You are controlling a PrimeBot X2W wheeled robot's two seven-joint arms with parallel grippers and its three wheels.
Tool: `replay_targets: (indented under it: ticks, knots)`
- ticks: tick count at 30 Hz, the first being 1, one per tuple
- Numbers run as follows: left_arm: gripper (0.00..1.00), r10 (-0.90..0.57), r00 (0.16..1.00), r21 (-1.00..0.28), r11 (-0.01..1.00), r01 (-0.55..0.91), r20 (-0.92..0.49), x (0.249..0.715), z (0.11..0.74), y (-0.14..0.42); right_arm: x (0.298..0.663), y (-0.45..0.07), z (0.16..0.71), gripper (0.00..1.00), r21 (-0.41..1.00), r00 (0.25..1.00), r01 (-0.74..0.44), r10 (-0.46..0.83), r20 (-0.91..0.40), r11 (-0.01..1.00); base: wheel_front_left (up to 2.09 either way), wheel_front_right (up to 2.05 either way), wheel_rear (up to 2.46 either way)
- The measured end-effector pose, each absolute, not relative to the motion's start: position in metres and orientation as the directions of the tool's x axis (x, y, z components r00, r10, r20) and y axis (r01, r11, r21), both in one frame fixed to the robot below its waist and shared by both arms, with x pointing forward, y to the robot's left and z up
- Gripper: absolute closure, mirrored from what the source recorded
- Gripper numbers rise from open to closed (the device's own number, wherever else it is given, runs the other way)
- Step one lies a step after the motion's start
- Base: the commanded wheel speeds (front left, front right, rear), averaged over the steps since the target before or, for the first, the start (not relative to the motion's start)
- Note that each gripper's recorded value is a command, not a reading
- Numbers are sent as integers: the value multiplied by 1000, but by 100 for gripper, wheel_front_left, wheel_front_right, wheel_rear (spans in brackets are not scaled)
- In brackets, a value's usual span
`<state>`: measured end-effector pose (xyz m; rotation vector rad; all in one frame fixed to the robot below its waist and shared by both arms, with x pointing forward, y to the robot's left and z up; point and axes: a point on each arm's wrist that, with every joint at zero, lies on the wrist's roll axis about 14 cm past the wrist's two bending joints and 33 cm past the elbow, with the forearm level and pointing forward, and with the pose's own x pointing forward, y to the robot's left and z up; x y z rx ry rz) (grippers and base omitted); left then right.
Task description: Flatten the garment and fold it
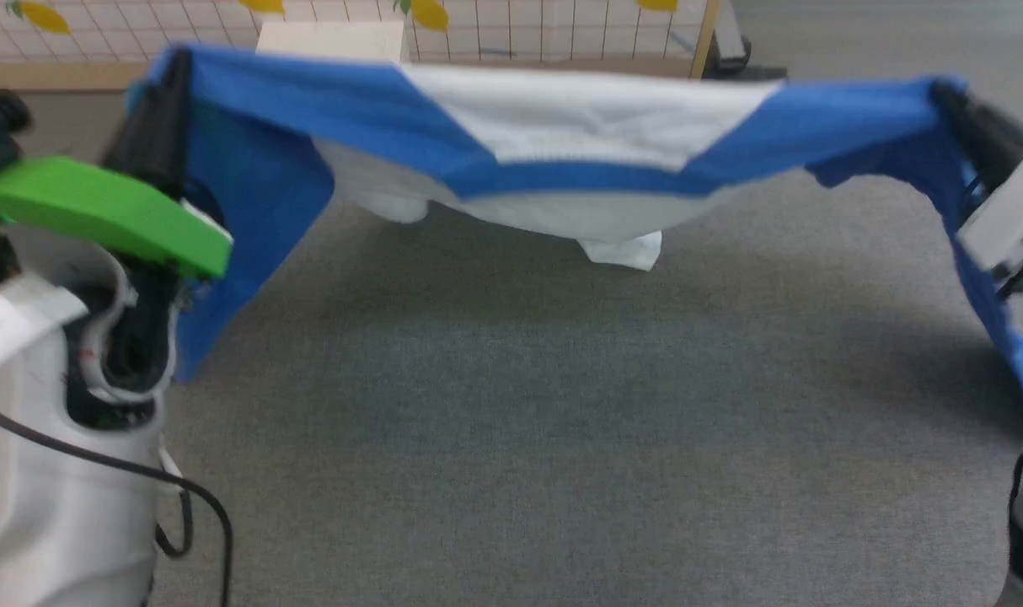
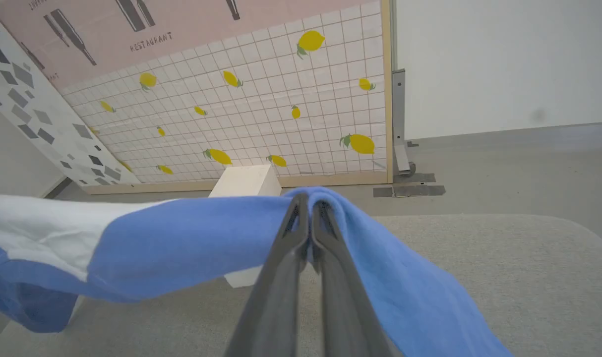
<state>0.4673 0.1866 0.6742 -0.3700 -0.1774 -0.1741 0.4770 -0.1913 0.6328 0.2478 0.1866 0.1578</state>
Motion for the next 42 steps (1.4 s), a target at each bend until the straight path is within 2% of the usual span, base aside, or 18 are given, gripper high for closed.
replay_targets:
  ticks: [4,9,13,17,24,31,42]
  knots:
    - [100,-161,918,-275,923,270,362,457,746,183,467,-201,704,100,220,986,-164,167,5,962,0,0,0]
    - [100,-176,861,-180,939,292,478,439,810,183,454,-204,756,100,199,979,-197,183,87,960,0,0,0]
    - [100,-171,856,-139,953,270,487,437,831,188,453,-200,779,100,205,973,-222,204,107,953,0,0,0]
    - [100,-161,888,-128,963,237,431,452,825,196,462,-197,781,100,221,972,-231,218,83,948,0,0,0]
    - [100,-138,941,-79,982,169,308,493,801,210,494,-197,775,100,242,977,-209,211,18,947,0,0,0]
    - [100,-119,964,16,993,119,238,544,780,221,542,-193,763,100,220,983,-166,178,-38,961,0,0,0]
    - [100,-50,959,95,995,24,280,628,767,238,623,-188,758,100,136,996,-87,81,44,987,0,0,0]
